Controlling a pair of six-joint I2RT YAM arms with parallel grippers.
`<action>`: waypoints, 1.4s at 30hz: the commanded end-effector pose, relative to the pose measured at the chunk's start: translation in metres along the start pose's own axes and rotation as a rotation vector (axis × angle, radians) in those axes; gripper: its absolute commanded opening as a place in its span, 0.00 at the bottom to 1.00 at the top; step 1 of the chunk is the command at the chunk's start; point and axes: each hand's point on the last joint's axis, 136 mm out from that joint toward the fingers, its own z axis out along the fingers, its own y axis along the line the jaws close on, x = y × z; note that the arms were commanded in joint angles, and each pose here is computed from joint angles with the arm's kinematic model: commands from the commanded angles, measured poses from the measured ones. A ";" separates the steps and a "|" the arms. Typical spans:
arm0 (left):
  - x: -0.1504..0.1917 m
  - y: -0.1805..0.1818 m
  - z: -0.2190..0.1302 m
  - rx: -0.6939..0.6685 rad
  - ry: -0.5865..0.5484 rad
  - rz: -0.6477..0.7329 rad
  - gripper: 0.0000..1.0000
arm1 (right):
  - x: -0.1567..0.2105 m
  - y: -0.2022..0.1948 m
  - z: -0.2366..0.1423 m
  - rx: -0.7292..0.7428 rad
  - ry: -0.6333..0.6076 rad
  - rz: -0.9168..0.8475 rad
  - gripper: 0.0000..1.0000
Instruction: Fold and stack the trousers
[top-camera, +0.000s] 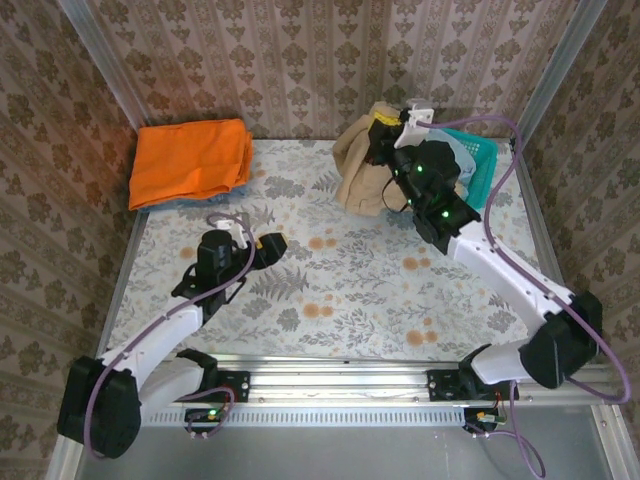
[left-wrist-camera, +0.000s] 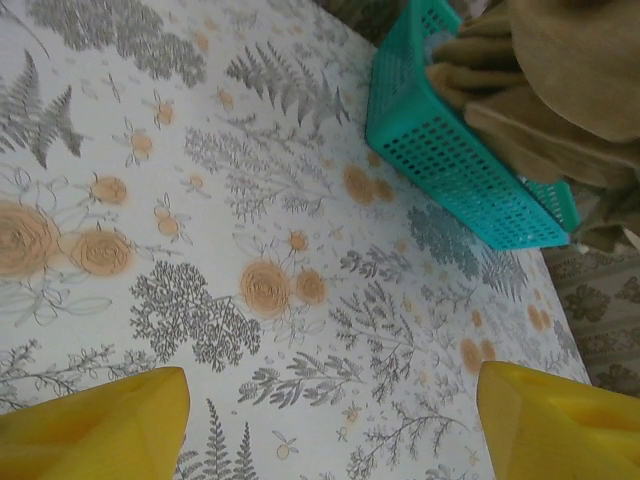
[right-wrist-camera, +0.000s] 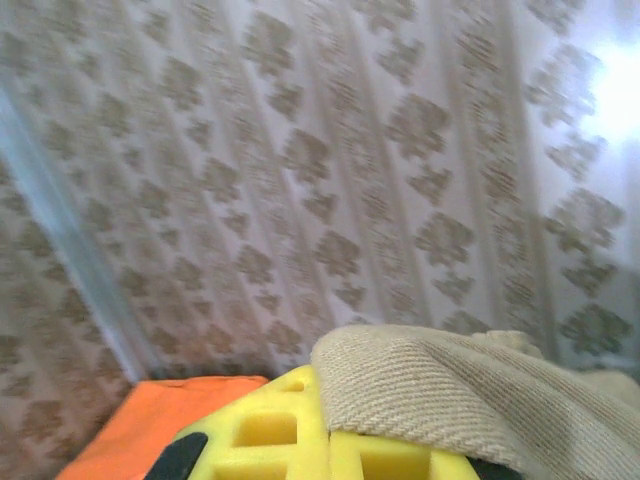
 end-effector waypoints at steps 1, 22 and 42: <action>-0.013 0.000 -0.012 -0.037 -0.065 0.045 0.76 | -0.069 0.051 -0.036 -0.155 -0.158 -0.003 0.00; -0.096 0.010 -0.124 -0.308 -0.336 0.004 0.81 | 0.116 0.011 -0.063 0.108 0.511 0.075 0.71; 0.140 -0.174 0.065 -0.191 0.606 1.072 0.86 | 0.264 -0.267 -0.115 0.758 0.762 0.537 0.13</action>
